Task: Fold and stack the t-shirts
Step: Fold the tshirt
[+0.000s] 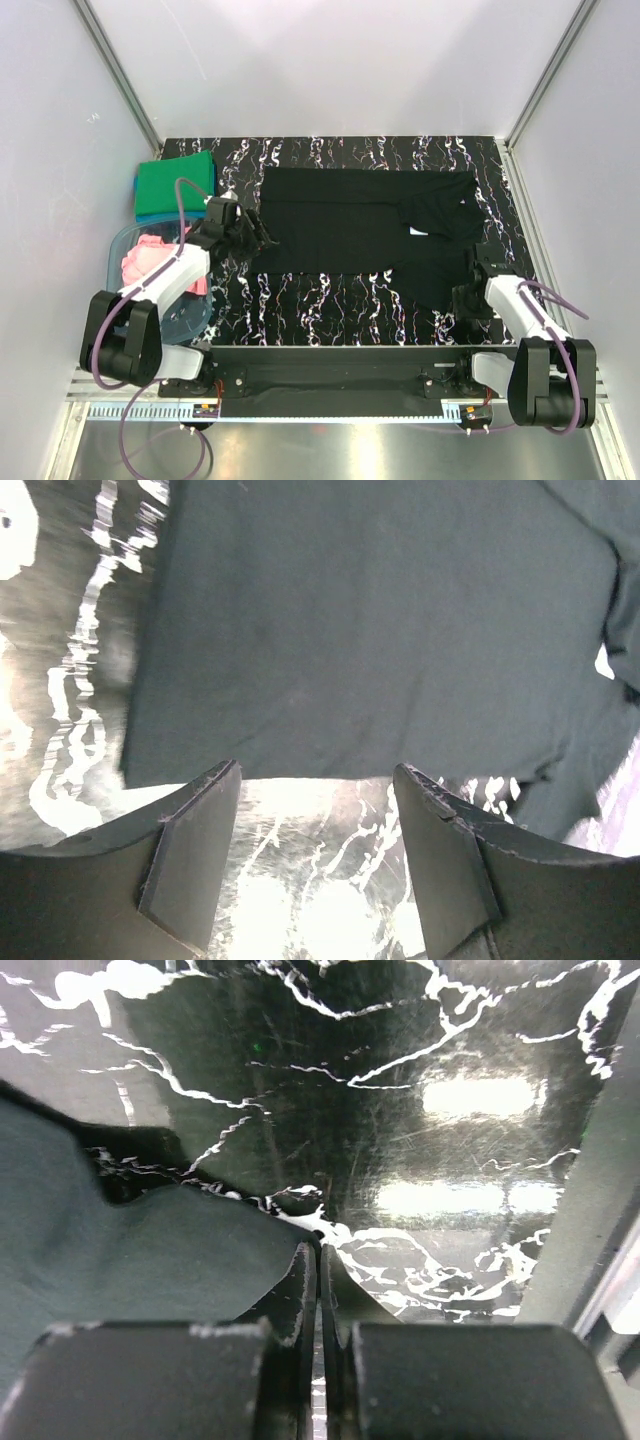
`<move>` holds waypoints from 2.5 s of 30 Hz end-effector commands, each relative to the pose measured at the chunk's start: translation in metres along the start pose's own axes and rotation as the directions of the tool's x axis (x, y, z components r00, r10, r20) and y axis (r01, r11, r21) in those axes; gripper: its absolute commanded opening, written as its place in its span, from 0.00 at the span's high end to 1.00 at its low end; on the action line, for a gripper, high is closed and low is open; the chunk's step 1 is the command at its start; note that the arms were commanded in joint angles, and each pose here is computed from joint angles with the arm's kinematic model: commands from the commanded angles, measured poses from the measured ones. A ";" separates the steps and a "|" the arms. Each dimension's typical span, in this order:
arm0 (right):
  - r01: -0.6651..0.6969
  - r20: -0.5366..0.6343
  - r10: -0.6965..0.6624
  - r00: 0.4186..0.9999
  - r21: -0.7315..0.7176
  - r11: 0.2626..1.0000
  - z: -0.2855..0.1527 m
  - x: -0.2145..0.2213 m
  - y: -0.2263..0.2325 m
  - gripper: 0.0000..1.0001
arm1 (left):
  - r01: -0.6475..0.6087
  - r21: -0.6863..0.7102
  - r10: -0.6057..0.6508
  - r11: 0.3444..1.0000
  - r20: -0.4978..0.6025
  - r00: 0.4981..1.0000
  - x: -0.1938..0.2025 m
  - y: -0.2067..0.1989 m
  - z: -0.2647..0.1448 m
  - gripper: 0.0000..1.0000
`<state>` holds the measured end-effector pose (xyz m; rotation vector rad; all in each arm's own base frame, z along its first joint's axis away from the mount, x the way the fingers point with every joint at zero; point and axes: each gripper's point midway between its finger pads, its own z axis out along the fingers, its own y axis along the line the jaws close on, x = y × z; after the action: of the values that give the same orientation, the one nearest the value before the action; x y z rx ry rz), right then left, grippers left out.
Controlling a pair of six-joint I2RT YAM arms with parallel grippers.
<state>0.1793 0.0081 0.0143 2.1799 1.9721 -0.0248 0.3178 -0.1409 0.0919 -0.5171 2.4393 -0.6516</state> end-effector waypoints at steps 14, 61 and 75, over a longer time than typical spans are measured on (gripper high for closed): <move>0.294 0.111 -0.277 0.954 -0.178 0.939 -0.039 -0.015 0.049 1.00 | 0.238 -0.242 -0.198 0.940 0.180 0.964 0.010 0.076 -0.012 0.34; 0.463 0.298 -0.377 0.877 -0.311 0.830 -0.087 -0.038 0.088 1.00 | 0.419 -0.384 -0.334 0.823 0.269 0.903 -0.004 0.062 0.012 1.00; 0.591 0.447 -0.420 0.790 -0.371 0.716 -0.135 -0.051 0.146 1.00 | 0.332 -0.333 -0.216 0.883 0.341 0.915 -0.059 0.025 -0.006 1.00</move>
<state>0.2810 -0.0242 0.1504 1.2484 2.0864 0.0659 0.3360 -0.0979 0.0857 -1.1087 2.2884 -0.2172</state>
